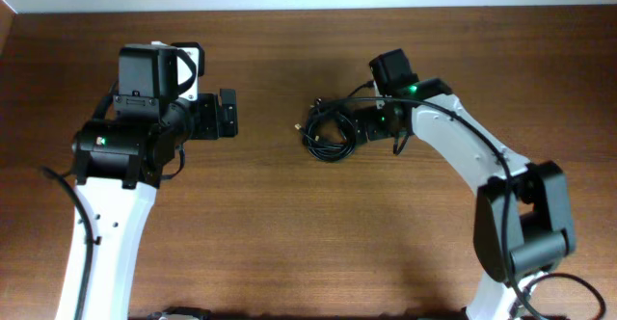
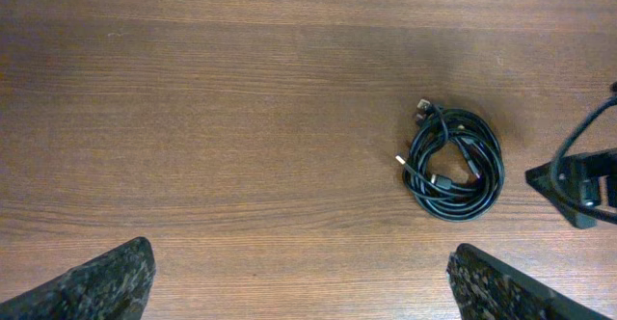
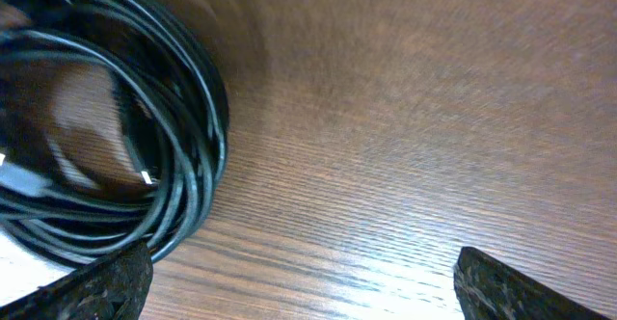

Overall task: Untangle cables
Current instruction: 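Move both grippers toward the coiled black cable bundle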

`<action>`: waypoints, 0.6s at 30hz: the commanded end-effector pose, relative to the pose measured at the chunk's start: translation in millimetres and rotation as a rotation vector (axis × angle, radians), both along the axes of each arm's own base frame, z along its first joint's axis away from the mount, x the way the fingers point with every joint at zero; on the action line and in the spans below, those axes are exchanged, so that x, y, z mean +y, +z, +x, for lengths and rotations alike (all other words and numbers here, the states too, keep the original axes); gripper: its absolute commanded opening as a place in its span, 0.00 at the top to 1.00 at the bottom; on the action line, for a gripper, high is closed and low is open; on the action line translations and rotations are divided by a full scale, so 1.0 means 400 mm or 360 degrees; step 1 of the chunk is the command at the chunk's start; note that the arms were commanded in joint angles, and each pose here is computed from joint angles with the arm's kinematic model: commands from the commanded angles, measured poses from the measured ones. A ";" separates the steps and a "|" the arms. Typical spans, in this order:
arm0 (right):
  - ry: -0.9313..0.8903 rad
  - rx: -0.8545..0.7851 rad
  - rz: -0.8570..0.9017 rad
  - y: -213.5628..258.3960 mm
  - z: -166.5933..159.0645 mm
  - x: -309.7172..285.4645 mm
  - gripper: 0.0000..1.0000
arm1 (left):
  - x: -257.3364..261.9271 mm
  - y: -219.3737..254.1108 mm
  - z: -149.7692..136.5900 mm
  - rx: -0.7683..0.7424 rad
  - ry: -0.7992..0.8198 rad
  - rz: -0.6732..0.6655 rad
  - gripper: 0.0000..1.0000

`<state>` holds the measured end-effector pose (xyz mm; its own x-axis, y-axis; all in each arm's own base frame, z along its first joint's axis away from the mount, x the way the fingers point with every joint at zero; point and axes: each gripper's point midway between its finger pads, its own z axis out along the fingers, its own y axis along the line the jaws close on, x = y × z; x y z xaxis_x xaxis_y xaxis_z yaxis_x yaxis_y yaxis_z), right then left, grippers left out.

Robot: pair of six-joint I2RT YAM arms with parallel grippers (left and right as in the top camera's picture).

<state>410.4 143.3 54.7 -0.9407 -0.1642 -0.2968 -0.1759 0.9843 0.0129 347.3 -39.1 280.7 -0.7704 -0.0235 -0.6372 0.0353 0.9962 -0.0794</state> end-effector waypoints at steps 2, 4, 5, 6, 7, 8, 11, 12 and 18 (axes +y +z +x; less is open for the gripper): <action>-0.0010 0.0069 0.0094 -0.037 -0.001 0.034 0.01 | 0.006 0.012 0.004 -0.0012 0.0034 -0.0001 0.02; 0.0139 0.0034 0.0173 -0.016 0.000 0.101 0.01 | 0.006 0.012 0.004 -0.0013 0.0034 -0.0001 0.02; 0.0245 -0.0005 0.0149 -0.008 0.001 0.128 0.01 | 0.006 0.012 0.004 -0.0012 0.0034 -0.0001 0.02; 0.0325 -0.0085 0.0041 0.002 0.007 0.151 0.01 | 0.006 0.012 0.004 -0.0013 0.0034 -0.0002 0.02; 0.0320 -0.0141 -0.0044 0.017 0.019 0.150 0.01 | -0.004 0.011 0.004 -0.0013 -0.0017 -0.0003 0.02; 0.0301 -0.0200 -0.0086 0.065 0.043 0.147 0.01 | -0.052 0.004 0.006 -0.0004 -0.0233 -0.0052 0.02; 0.0184 -0.0244 -0.0078 0.185 0.101 0.085 0.01 | -0.096 -0.036 0.045 0.0051 -0.0322 -0.0172 0.02; 0.0128 -0.0247 -0.0081 0.217 0.117 0.045 0.01 | -0.110 -0.047 0.066 0.0051 -0.0347 -0.0209 0.02; -0.0208 -0.0199 -0.0116 0.296 0.140 -0.212 0.01 | -0.326 -0.175 0.179 0.0048 -0.0691 -0.0231 0.02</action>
<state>463.7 77.2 153.1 -0.9245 -0.0973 -0.3685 -0.0780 0.9947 -0.0670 411.6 -139.5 226.0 -0.7640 0.1465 -0.6284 0.3601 0.9049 -0.2268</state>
